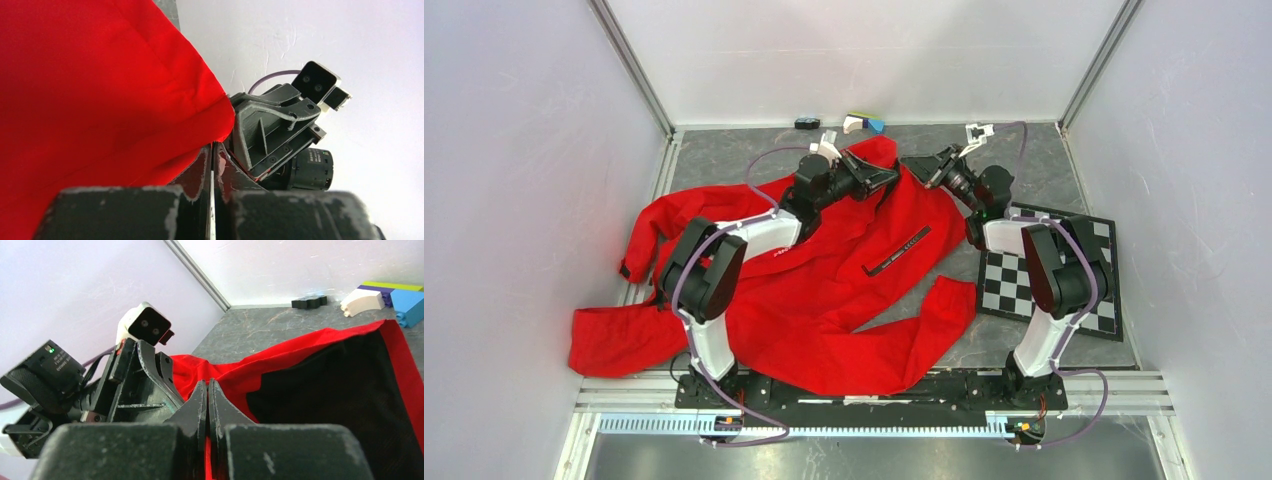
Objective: Zip up the jacket
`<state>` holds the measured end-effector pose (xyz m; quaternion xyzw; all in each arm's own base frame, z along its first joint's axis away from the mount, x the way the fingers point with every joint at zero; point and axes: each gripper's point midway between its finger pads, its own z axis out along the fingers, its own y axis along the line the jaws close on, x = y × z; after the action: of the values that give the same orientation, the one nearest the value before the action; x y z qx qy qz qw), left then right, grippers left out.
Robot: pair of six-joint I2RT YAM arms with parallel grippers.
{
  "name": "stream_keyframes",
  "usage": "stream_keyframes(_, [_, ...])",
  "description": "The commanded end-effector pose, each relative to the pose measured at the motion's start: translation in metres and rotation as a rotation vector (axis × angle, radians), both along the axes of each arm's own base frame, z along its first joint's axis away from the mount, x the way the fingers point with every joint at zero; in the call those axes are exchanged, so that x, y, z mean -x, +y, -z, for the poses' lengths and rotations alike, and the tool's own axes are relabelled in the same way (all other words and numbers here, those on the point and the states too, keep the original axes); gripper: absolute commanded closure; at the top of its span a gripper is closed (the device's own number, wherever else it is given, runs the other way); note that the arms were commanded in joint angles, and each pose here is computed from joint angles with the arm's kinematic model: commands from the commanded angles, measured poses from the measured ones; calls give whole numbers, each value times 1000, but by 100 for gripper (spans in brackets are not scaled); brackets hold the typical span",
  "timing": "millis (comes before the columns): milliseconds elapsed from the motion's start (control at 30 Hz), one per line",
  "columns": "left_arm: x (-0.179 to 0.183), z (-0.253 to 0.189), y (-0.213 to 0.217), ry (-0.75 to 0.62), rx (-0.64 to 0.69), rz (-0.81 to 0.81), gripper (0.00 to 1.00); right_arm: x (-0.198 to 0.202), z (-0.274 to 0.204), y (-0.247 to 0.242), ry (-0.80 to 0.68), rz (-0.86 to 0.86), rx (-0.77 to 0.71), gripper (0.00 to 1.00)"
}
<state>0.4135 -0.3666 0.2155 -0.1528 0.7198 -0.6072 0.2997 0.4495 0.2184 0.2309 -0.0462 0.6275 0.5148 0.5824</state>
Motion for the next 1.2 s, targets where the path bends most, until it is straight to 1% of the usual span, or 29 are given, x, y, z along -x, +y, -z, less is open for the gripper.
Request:
stream_keyframes(0, [30, 74, 4, 77, -213, 53, 98, -5, -98, -51, -218, 225, -249, 100])
stream_keyframes(33, [32, 79, 2, 77, -232, 64, 98, -5, -101, -54, -219, 235, -274, 100])
stream_keyframes(133, [36, 97, 7, 72, -347, 64, 98, 1, -106, -71, -226, 252, -364, 100])
stream_keyframes(200, [41, 110, 14, 95, -375, 56, 98, 3, -109, -81, -227, 261, -394, 100])
stream_keyframes(267, [47, 109, 10, 95, -346, 86, 98, 3, -111, -73, -244, 229, -347, 100])
stream_keyframes(333, [47, 89, 3, 59, -292, 112, 98, 9, -102, -64, -261, 201, -272, 100])
stream_keyframes(467, [37, 35, -7, -53, -232, 128, 98, 15, -58, -52, -173, 176, -112, 100])
stream_keyframes(533, [35, 21, -11, -66, -211, 143, 98, 19, -46, -54, -156, 181, -71, 100])
stream_keyframes(600, [38, 21, -12, -50, -213, 162, 98, 16, -39, -61, -133, 215, -42, 100])
stream_keyframes(667, [42, 32, -3, -38, -276, 154, 98, 6, -38, -70, -118, 254, -27, 100])
stream_keyframes(700, [46, 46, 5, -10, -346, 144, 98, -1, -40, -77, -108, 282, -24, 100])
stream_keyframes(767, [50, 70, 28, 3, -510, 121, 98, -15, -42, -95, -89, 363, -39, 100])
stream_keyframes(867, [54, 104, 78, 54, -780, 61, 98, -24, -52, -129, -88, 517, -104, 100])
stream_keyframes(933, [63, 114, 95, 61, -857, 81, 98, -26, -58, -146, -95, 585, -153, 100])
stream_keyframes(1033, [80, 117, 109, 61, -913, 114, 98, -33, -61, -154, -94, 618, -202, 100])
stream_keyframes(1100, [89, 117, 128, 75, -990, 103, 98, -37, -56, -163, -78, 652, -209, 100])
stream_keyframes(1167, [95, 115, 159, 91, -1101, 42, 98, -42, -49, -172, -61, 681, -203, 100])
